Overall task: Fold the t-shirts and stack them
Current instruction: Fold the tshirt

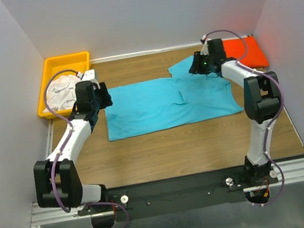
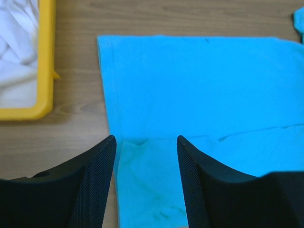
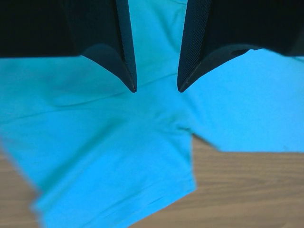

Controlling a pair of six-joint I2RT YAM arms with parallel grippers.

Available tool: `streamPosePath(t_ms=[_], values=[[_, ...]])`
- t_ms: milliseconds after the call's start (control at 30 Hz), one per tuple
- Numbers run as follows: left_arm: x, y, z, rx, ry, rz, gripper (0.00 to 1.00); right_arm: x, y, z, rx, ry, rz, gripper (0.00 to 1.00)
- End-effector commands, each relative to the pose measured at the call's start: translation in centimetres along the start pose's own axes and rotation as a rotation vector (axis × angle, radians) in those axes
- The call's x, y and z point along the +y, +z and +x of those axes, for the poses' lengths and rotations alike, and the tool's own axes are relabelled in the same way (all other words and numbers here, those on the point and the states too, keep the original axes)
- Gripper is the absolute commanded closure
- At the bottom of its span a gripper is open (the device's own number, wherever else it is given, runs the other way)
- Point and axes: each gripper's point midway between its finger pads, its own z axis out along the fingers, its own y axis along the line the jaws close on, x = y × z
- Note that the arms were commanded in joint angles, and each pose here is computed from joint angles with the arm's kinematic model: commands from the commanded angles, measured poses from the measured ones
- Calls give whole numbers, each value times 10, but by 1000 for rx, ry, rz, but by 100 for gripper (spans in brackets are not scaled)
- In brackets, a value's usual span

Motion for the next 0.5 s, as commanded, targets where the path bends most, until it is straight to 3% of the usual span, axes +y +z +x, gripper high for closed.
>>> streamPosePath(t_ms=[0, 67, 100, 467], values=[[12, 14, -38, -57, 49, -82, 38, -65, -29, -36, -48, -21, 106, 52], [20, 23, -41, -36, 45, -133, 32, -81, -33, -42, -53, -54, 130, 51], [18, 26, -57, -55, 45, -134, 31, -95, -33, -42, -50, -53, 152, 50], [27, 80, -42, 64, 72, -176, 31, -140, -8, -28, 9, -91, 132, 50]])
